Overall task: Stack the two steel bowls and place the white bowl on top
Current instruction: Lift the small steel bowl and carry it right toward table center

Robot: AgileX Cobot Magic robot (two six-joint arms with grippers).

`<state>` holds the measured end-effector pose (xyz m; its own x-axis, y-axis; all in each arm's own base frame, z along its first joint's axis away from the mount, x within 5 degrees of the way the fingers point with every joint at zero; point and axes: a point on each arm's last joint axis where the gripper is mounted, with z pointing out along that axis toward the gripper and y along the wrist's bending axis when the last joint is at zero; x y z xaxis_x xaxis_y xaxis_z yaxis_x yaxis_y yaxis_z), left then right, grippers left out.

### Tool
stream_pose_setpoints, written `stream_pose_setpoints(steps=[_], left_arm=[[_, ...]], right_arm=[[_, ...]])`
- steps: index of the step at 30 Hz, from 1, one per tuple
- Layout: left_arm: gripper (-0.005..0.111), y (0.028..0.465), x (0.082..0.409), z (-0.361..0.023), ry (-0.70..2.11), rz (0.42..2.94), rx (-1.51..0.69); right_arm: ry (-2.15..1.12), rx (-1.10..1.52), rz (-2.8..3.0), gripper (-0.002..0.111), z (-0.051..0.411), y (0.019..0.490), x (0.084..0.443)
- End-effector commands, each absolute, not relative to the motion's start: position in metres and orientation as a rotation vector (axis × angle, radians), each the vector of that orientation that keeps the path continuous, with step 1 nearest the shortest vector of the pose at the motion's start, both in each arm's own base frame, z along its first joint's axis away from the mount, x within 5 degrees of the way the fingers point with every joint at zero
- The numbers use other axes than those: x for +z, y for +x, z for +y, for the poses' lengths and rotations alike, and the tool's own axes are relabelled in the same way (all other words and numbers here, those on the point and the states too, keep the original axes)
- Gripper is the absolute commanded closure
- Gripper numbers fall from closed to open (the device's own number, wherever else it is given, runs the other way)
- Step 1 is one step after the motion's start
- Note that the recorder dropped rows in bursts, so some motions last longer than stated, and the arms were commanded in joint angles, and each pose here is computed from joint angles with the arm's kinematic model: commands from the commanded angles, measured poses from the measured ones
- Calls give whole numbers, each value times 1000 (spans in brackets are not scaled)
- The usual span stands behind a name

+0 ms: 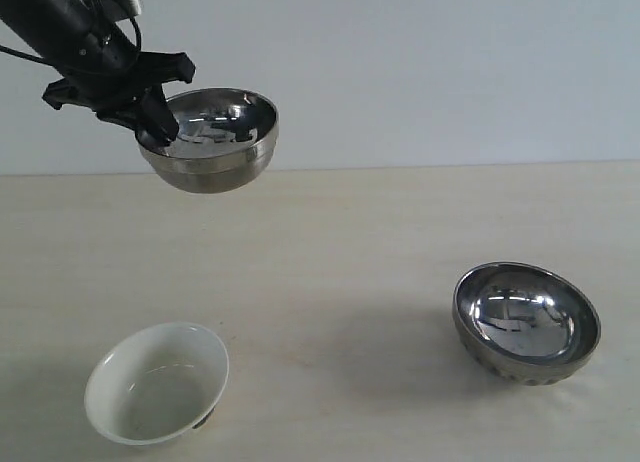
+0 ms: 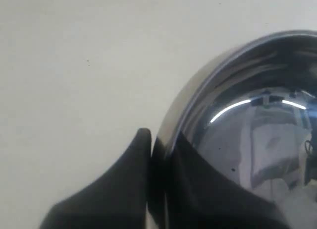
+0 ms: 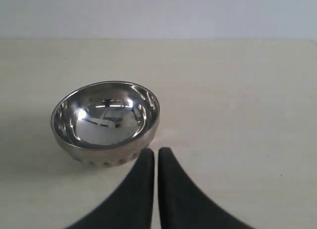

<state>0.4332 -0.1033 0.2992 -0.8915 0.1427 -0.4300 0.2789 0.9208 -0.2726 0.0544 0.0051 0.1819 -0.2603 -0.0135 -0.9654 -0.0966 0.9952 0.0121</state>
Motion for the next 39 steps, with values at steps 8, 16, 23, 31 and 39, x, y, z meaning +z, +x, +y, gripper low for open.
stream_pose_setpoints(steps=[8,16,23,31,39], left_arm=[[103,363,281,-105,439,2699,-491],[103,333,267,-166,659,2663,-503],[103,329,260,-207,656,2578,-632],[103,333,243,-212,656,2619,-644],[103,340,240,-213,594,2589,-635]], right_arm=[[-83,73,1825,108,5,54,183],[-83,73,1825,108,5,54,183],[-83,73,1825,108,5,54,183],[-83,73,1825,108,5,54,183],[-83,73,1825,108,5,54,183]])
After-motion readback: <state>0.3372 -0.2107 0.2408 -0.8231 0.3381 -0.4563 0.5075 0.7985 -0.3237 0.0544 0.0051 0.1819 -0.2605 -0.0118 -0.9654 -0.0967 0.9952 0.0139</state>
